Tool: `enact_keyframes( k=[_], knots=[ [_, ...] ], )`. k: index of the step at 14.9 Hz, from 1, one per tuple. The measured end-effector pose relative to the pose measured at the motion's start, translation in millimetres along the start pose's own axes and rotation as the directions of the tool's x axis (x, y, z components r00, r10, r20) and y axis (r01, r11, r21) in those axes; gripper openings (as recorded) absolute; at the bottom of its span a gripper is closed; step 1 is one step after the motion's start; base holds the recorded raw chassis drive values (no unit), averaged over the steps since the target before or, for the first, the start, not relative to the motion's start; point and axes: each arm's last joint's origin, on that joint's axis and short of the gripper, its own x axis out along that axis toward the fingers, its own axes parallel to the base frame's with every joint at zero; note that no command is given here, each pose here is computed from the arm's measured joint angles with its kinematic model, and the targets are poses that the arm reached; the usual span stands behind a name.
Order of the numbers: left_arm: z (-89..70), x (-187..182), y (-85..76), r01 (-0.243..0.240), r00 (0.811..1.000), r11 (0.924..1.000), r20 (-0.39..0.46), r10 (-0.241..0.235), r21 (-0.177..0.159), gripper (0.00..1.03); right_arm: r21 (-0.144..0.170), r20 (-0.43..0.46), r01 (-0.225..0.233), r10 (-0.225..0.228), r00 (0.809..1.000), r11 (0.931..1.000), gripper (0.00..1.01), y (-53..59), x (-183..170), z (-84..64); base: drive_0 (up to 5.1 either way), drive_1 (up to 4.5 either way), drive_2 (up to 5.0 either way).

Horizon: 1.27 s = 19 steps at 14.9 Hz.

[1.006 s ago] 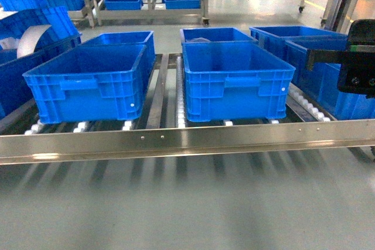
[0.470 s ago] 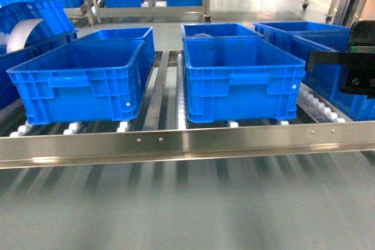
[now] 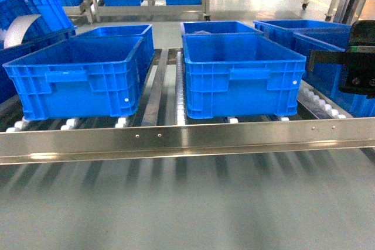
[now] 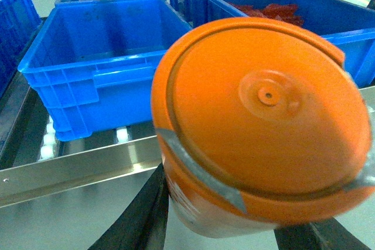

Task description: Sort blue parts and orange caps into right shelf containers

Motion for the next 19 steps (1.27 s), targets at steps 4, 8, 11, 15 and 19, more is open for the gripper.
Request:
enact_keyframes(
  k=[4,8,11,15,19],
  knots=[
    [0.0,0.0,0.0,0.000,1.000,1.0000,0.000,0.000,0.000,0.41,0.000,0.000,0.000,0.000,1.000,1.0000,0.41,0.1,-0.1,-0.1,0.0,0.00,0.0],
    [0.0,0.0,0.0,0.000,1.000,1.0000,0.000,0.000,0.000,0.41,0.000,0.000,0.000,0.000,1.000,1.0000,0.41,0.1,-0.1,-0.1,0.0,0.00,0.0],
    [0.0,0.0,0.0,0.000,1.000,1.0000,0.000,0.000,0.000,0.41,0.000,0.000,0.000,0.000,1.000,1.0000,0.41,0.0,0.0,0.0,0.0,0.00,0.0],
    [0.0,0.0,0.0,0.000,1.000,1.0000,0.000,0.000,0.000,0.41,0.000,0.000,0.000,0.000,1.000,1.0000,0.41,0.0,0.0,0.0,0.0,0.00,0.0],
    [0.0,0.0,0.0,0.000,1.000,1.0000,0.000,0.000,0.000,0.41,0.000,0.000,0.000,0.000,1.000,1.0000,0.41,0.1,-0.1,-0.1,0.0,0.00,0.0]
  ],
)
